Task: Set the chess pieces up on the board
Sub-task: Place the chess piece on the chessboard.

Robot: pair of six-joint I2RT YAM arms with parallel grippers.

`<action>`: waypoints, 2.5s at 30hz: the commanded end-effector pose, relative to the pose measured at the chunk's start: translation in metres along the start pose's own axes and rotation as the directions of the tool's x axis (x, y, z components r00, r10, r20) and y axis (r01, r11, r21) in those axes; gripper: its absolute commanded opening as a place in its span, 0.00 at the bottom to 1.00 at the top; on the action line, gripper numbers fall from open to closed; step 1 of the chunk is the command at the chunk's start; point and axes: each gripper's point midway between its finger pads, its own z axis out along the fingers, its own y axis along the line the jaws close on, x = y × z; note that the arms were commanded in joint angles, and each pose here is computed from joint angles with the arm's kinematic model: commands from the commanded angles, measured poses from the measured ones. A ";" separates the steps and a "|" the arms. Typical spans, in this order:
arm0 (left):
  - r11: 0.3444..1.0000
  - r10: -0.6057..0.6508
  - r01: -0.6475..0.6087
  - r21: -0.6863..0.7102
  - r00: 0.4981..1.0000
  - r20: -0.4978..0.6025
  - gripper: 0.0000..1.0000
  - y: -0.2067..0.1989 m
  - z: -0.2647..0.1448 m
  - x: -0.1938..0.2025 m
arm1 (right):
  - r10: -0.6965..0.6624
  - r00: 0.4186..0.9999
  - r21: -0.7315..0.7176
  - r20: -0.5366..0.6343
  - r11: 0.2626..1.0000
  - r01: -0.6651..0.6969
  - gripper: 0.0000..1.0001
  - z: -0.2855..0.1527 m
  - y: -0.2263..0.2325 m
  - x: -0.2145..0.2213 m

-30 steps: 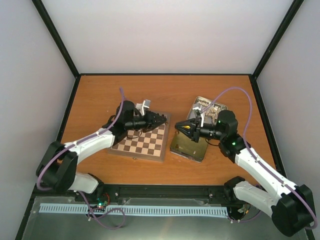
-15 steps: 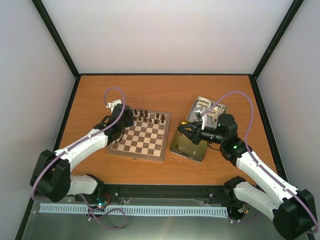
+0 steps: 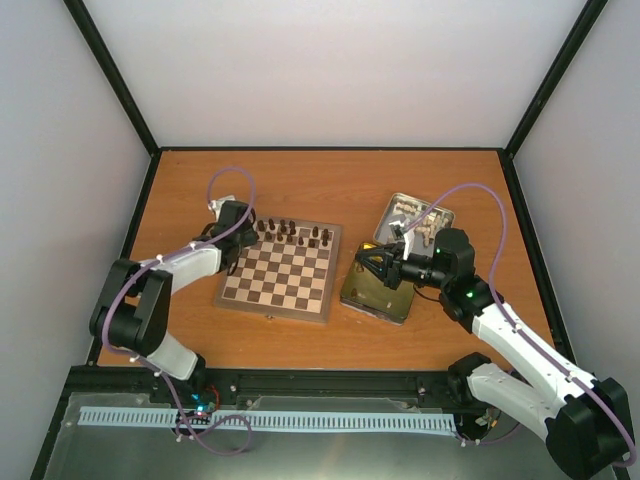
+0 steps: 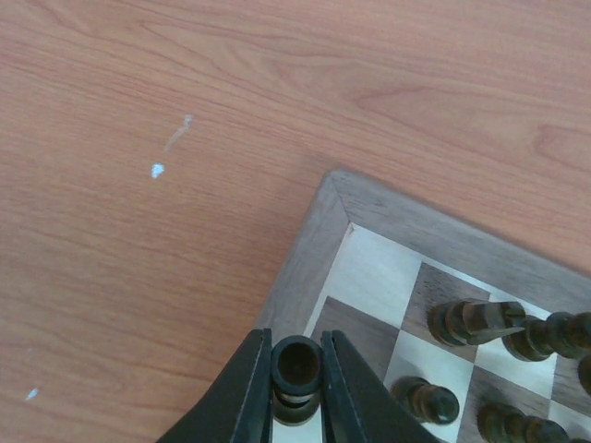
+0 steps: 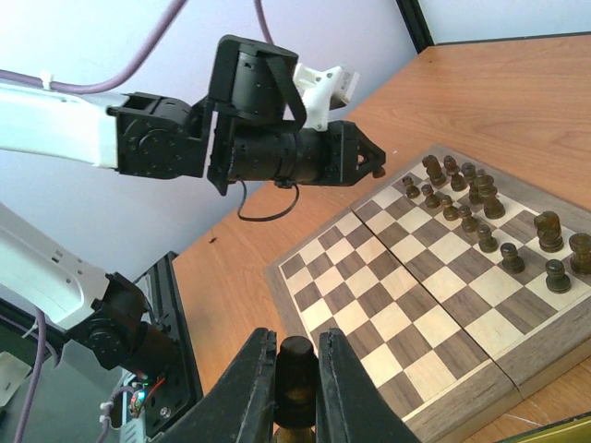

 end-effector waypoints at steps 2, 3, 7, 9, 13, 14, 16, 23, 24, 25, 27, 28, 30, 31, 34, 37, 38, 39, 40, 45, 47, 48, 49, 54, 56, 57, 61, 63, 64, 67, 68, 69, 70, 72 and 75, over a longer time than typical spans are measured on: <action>0.992 0.074 -0.082 0.099 0.994 0.084 0.06 -0.028 0.008 -0.030 | -0.006 1.000 -0.015 0.003 1.000 0.006 0.06 0.001 0.002 0.001; 0.990 0.077 -0.086 0.116 0.994 0.084 0.07 -0.030 0.008 -0.028 | -0.006 1.000 -0.014 0.001 1.000 0.006 0.06 0.002 0.001 0.001; 0.987 0.087 -0.097 0.127 0.993 0.082 0.14 -0.030 0.009 -0.022 | -0.005 1.000 -0.015 -0.003 1.000 0.005 0.06 0.003 0.000 0.000; 0.988 0.099 -0.109 0.107 0.990 0.096 0.16 -0.026 0.011 -0.022 | -0.001 1.000 -0.016 -0.009 1.000 0.001 0.06 0.005 -0.001 0.001; 0.988 0.119 -0.127 0.086 0.989 0.093 0.15 -0.026 0.019 -0.021 | 0.008 1.000 -0.018 -0.020 1.000 -0.008 0.06 0.007 -0.002 0.003; 0.989 0.117 -0.125 0.084 0.989 0.093 0.15 -0.027 0.021 -0.023 | 0.009 1.000 -0.019 -0.021 1.000 -0.009 0.06 0.007 -0.003 0.003; 0.988 0.120 -0.128 0.088 0.989 0.087 0.15 -0.031 0.026 -0.023 | 0.012 1.000 -0.021 -0.024 1.000 -0.013 0.06 0.008 -0.003 0.003; 0.989 0.130 -0.135 0.060 0.988 0.080 0.16 -0.034 0.040 -0.027 | 0.015 1.000 -0.020 -0.019 1.000 -0.016 0.06 0.007 -0.001 0.001; 0.989 0.130 -0.134 0.055 0.989 0.077 0.16 -0.034 0.042 -0.026 | 0.018 1.000 -0.019 -0.021 1.000 -0.019 0.06 0.007 -0.002 0.001; 0.990 0.128 -0.132 0.051 0.989 0.076 0.17 -0.033 0.042 -0.026 | 0.019 1.000 -0.019 -0.020 1.000 -0.019 0.06 0.007 -0.002 0.001; 0.990 0.129 -0.132 0.049 0.989 0.071 0.22 -0.033 0.042 -0.025 | 0.019 1.000 -0.020 -0.018 1.000 -0.019 0.06 0.007 -0.001 0.000; 0.990 0.127 -0.130 0.048 0.990 0.067 0.26 -0.032 0.042 -0.024 | 0.019 1.000 -0.020 -0.018 1.000 -0.019 0.06 0.007 -0.001 0.000; 0.991 0.120 -0.123 0.056 0.991 0.055 0.33 -0.032 0.041 -0.022 | 0.019 1.000 -0.021 -0.016 1.000 -0.019 0.06 0.007 -0.001 -0.001; 0.991 0.115 -0.118 0.065 0.992 0.049 0.36 -0.033 0.039 -0.021 | 0.018 1.000 -0.022 -0.016 1.000 -0.018 0.06 0.007 0.000 -0.001; 0.992 0.091 -0.094 0.080 0.995 0.042 0.42 -0.034 0.029 -0.023 | 0.016 1.000 -0.025 -0.011 1.000 -0.016 0.06 0.006 0.001 -0.003; 0.996 0.051 -0.055 0.065 0.997 0.049 0.44 -0.031 0.014 -0.039 | 0.017 1.000 -0.027 -0.009 0.999 -0.017 0.06 0.005 0.003 -0.003; 0.998 0.031 -0.034 0.053 0.999 0.042 0.46 -0.029 0.009 -0.043 | 0.018 1.000 -0.027 -0.009 0.999 -0.018 0.06 0.005 0.003 -0.003; 0.999 0.010 -0.012 0.050 0.999 0.041 0.48 -0.028 0.004 -0.053 | 0.019 1.000 -0.028 -0.010 0.999 -0.019 0.06 0.004 0.003 -0.003; 0.999 -0.004 0.003 0.048 0.999 0.033 0.49 -0.027 0.000 -0.058 | 0.017 1.000 -0.028 -0.010 0.999 -0.017 0.06 0.004 0.004 -0.003; 0.998 -0.034 0.036 0.059 0.999 -0.029 0.50 -0.023 -0.011 -0.065 | 0.019 1.000 -0.024 -0.006 1.000 -0.019 0.06 0.003 0.004 -0.002; 0.996 -0.037 0.040 0.076 0.998 -0.046 0.49 -0.026 -0.014 -0.065 | 0.022 1.000 -0.017 -0.005 1.000 -0.022 0.06 0.003 0.002 -0.002; 0.995 -0.041 0.045 0.087 0.998 -0.053 0.48 -0.028 -0.017 -0.066 | 0.025 1.000 -0.011 -0.006 1.000 -0.025 0.06 0.003 0.001 -0.002; 0.993 -0.046 0.051 0.105 0.997 -0.054 0.48 -0.030 -0.021 -0.067 | 0.031 1.000 0.002 -0.006 1.000 -0.031 0.06 0.003 -0.001 -0.003; 0.960 -0.080 0.089 0.267 0.996 -0.045 0.49 -0.045 -0.060 -0.073 | 0.036 0.999 0.082 0.000 0.996 -0.036 0.07 0.011 -0.018 -0.005; 0.938 -0.092 0.104 0.331 0.994 -0.052 0.50 -0.049 -0.076 -0.069 | -0.004 1.000 0.114 -0.004 0.993 0.004 0.07 0.023 -0.022 -0.006; 0.932 -0.101 0.114 0.345 0.993 -0.054 0.50 -0.048 -0.083 -0.067 | -0.027 1.000 0.119 -0.007 0.992 0.027 0.07 0.031 -0.022 -0.004; 0.909 -0.119 0.127 0.396 0.992 -0.047 0.51 -0.044 -0.111 -0.063 | -0.110 0.994 0.142 -0.015 0.984 0.111 0.08 0.072 -0.018 0.007; 0.904 -0.121 0.129 0.407 0.992 -0.045 0.51 -0.040 -0.123 -0.061 | -0.161 0.987 0.179 -0.009 0.971 0.160 0.08 0.095 -0.018 0.014; 0.903 -0.123 0.130 0.410 0.991 -0.043 0.51 -0.038 -0.129 -0.060 | -0.185 0.983 0.208 0.006 0.961 0.180 0.08 0.105 -0.019 0.014; 0.905 -0.130 0.120 0.409 0.991 -0.002 0.52 -0.027 -0.151 -0.065 | -0.231 0.972 0.279 0.044 0.937 0.210 0.07 0.134 -0.026 0.015; 0.910 -0.132 0.115 0.399 0.991 0.017 0.53 -0.022 -0.157 -0.068 | -0.240 0.969 0.277 0.063 0.937 0.214 0.07 0.144 -0.025 0.014; 0.913 -0.132 0.110 0.393 0.991 0.030 0.54 -0.019 -0.162 -0.069 | -0.244 0.967 0.285 0.074 0.934 0.214 0.07 0.153 -0.028 0.015; 0.915 -0.131 0.106 0.388 0.991 0.038 0.55 -0.015 -0.166 -0.069 | -0.244 0.968 0.299 0.064 0.930 0.215 0.07 0.165 -0.035 0.025; 0.914 -0.126 0.104 0.392 0.991 0.032 0.55 -0.013 -0.172 -0.065 | -0.262 0.962 0.321 0.074 0.920 0.226 0.07 0.183 -0.040 0.030; 0.908 -0.119 0.111 0.404 0.993 -0.006 0.55 -0.013 -0.172 -0.053 | -0.298 0.951 0.370 0.083 0.895 0.249 0.07 0.205 -0.051 0.039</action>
